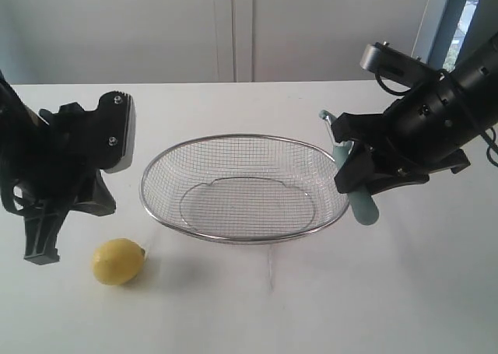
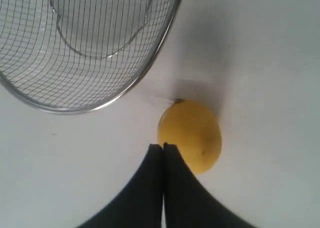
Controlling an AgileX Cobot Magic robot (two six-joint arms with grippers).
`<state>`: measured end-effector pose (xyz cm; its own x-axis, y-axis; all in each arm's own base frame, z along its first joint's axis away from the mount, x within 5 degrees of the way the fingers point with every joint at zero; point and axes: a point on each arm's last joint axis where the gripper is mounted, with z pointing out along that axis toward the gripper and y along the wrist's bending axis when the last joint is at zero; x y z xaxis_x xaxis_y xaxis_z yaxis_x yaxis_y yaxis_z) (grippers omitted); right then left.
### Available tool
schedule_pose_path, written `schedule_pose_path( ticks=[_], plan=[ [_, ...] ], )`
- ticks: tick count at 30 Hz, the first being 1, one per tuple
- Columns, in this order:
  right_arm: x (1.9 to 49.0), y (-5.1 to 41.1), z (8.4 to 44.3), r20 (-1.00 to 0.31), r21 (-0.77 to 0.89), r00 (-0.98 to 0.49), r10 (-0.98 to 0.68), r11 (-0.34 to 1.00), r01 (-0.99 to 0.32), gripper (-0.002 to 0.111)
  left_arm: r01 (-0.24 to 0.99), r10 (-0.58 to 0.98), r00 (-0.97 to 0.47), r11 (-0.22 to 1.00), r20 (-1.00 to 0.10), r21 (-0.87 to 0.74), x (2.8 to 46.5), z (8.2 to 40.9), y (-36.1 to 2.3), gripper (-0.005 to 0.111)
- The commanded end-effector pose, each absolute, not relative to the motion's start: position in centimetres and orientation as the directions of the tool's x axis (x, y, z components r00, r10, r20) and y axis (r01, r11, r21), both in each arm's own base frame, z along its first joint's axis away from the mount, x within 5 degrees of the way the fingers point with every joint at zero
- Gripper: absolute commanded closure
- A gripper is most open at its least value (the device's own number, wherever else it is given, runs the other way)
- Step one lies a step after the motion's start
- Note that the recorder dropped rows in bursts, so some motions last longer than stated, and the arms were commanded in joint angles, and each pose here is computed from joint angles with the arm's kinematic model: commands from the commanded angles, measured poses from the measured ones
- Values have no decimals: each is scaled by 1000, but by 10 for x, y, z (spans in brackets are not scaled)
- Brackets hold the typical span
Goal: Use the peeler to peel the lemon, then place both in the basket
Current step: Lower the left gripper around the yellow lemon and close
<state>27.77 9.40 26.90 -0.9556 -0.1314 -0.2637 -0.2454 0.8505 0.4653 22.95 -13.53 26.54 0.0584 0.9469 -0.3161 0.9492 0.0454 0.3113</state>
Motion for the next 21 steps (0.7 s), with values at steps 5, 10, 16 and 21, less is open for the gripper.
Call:
schedule_pose_path(
  ticks=[5,10,16,21],
  plan=[
    [277,95,272,-284,462,-949,-137,847,-261,108,964,934,137,-49,-331,262,221,266,-139,79],
    [277,95,272,-284,462,-949,-137,847,-261,108,973,937,91,-11,-338,232,220,265,-139,35],
    [277,95,272,-284,462,-949,-137,847,-261,108,966,929,14,82,-370,244,226,264,-141,23],
    [277,95,272,-284,462,-949,-137,847,-261,108,970,931,0,89,-365,227,228,259,-142,23]
  ],
)
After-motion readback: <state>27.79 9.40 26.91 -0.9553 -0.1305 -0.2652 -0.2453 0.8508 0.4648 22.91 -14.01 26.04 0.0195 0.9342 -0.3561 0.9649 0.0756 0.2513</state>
